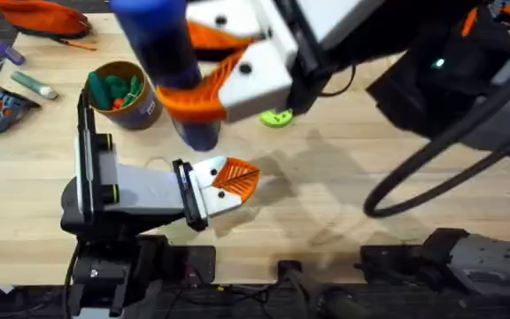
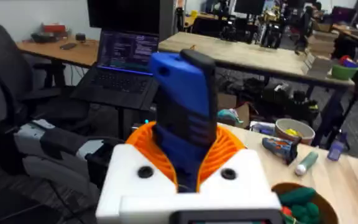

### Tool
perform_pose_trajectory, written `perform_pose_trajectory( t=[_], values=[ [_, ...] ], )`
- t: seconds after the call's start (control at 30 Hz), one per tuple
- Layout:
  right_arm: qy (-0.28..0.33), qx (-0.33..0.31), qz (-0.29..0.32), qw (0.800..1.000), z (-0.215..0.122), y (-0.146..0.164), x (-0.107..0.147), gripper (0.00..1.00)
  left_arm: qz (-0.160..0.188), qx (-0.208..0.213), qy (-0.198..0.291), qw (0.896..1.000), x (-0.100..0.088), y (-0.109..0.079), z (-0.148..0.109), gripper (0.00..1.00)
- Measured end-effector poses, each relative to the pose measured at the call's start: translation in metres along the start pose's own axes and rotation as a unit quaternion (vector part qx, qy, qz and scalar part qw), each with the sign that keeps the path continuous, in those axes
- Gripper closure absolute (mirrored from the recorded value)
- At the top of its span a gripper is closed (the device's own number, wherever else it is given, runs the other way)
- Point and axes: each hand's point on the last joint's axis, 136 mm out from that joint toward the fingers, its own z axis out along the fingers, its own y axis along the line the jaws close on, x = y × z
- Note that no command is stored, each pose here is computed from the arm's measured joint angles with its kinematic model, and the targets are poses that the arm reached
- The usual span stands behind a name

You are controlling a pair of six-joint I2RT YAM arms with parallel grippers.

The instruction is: Pick up the gripper from the table and insert it into the empty holder that is missing its gripper. Then pick up a screw, insert it into the mounting hole, and use the screwdriver to tighten it. Finally, clean up the table by picking up the vegetable and placing it into the bucket.

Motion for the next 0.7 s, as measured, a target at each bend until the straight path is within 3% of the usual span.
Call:
perform_pose_trajectory(
  t=[0.17,0.43,0.7],
  values=[
    [0.01,0.011,0.02,1.0,-0.006,-0.01,-0.005,0.886,0.0,0.0,0.0,1.0,0.0,0.0,0.0,0.988],
    [0.046,0.046,0.096,0.993,-0.025,-0.029,0.009,0.886,0.0,0.0,0.0,1.0,0.0,0.0,0.0,0.988],
    [0.131,0.15,0.206,0.958,-0.081,-0.058,0.045,0.886,0.0,0.0,0.0,1.0,0.0,0.0,0.0,0.988]
  ],
)
